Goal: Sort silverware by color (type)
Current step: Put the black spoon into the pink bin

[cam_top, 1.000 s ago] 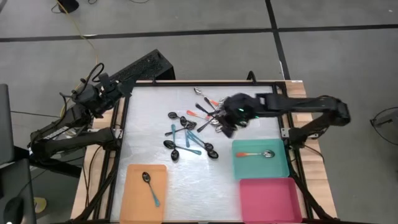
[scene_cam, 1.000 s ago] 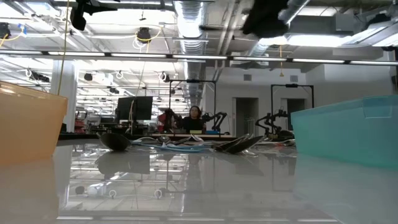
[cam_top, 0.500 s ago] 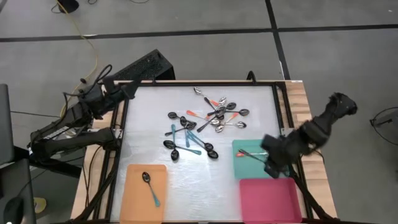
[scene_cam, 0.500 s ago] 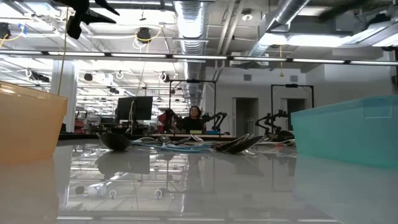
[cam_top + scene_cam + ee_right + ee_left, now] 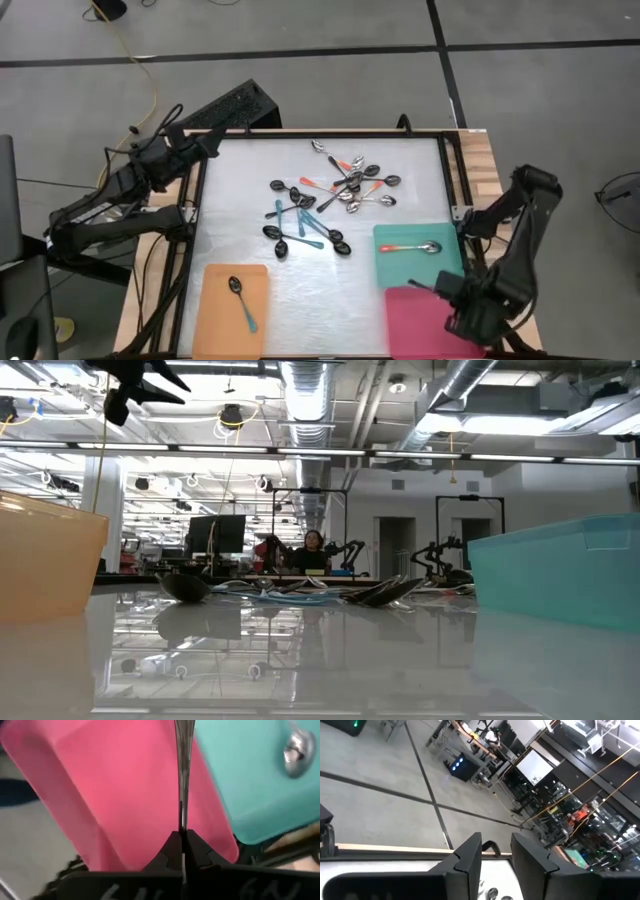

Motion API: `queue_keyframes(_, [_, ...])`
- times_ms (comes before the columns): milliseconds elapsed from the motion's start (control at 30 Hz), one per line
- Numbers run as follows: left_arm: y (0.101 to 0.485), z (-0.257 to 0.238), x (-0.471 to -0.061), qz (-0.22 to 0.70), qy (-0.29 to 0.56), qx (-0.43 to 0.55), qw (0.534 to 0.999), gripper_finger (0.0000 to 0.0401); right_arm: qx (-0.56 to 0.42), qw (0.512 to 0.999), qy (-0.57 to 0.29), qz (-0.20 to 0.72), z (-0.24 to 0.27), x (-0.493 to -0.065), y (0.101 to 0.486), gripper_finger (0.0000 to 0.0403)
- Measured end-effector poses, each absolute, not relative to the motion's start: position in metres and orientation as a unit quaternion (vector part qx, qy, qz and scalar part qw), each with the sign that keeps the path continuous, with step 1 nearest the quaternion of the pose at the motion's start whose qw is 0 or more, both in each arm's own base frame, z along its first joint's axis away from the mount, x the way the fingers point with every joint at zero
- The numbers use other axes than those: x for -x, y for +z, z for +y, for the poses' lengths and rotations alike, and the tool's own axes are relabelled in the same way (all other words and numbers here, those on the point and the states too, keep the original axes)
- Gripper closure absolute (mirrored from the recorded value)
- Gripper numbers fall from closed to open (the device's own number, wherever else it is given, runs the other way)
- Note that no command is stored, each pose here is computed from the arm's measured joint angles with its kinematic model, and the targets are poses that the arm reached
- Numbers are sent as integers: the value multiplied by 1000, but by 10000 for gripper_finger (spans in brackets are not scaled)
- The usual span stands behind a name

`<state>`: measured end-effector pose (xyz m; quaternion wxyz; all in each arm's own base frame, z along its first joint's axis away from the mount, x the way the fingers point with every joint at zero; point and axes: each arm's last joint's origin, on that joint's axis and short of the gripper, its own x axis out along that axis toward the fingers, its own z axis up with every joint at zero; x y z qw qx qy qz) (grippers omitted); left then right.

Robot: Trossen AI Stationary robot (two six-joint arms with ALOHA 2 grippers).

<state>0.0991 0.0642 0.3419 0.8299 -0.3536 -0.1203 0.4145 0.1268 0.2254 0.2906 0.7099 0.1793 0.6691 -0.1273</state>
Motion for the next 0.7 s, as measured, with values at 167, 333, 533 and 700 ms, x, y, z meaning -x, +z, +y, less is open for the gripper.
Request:
queue_keyframes(167, [340,67,-104,-112,417,360,827,311,-151,718,-83,675,248,-139,271,398])
queue_keyframes(333, [337,69,-109,-102,420,362,826,311,-147,728,-46,668,261,-146,256,398])
queue_keyframes(533, [334,73,-115,-89,426,362,824,311,-157,730,-29,664,260,-142,232,398])
queue_keyframes(700, [331,75,-120,-81,429,365,822,311,-172,726,-28,665,249,-124,221,398])
